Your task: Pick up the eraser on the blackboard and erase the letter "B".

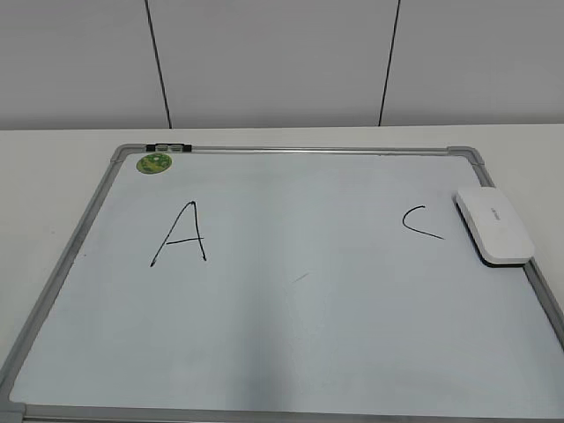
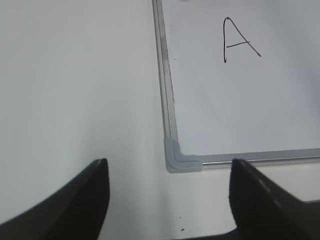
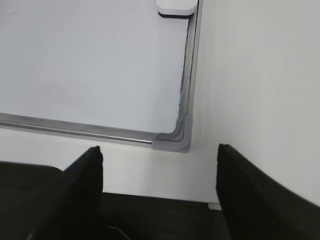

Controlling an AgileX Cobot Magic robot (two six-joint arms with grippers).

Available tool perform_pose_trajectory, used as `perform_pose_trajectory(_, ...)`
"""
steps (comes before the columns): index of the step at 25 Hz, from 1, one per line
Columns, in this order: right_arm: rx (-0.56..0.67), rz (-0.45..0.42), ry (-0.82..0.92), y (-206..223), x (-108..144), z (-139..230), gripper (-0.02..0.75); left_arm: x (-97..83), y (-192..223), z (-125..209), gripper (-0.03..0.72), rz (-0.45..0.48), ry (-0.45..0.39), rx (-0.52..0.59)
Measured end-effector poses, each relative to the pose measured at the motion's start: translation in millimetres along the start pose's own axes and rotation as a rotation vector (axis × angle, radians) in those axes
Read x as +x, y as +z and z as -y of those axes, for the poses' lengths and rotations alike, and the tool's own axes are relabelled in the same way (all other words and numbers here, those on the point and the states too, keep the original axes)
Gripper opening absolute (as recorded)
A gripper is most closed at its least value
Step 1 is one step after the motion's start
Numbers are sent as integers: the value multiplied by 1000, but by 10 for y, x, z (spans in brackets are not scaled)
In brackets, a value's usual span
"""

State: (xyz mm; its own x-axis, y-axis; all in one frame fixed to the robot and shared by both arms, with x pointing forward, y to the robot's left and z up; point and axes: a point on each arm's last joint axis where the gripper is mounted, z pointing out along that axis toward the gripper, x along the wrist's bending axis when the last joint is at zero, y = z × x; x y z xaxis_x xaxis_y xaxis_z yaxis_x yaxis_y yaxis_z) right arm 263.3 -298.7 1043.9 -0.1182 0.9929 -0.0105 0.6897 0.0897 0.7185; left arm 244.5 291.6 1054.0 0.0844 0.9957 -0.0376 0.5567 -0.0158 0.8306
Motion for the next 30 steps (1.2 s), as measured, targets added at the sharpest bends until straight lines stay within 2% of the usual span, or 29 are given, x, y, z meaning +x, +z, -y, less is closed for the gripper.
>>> perform_pose_trajectory(5,-98,34,38,-121,-13,97,521,-12,-95,64,563,-2,8,-74)
perform_pose_trajectory(13,-221,70,71,-255,-10,231,521,-16,-100,68,563,1,7,-78)
perform_pose_trajectory(30,-228,71,72,-263,-10,240,521,-16,-100,68,563,1,7,-78)
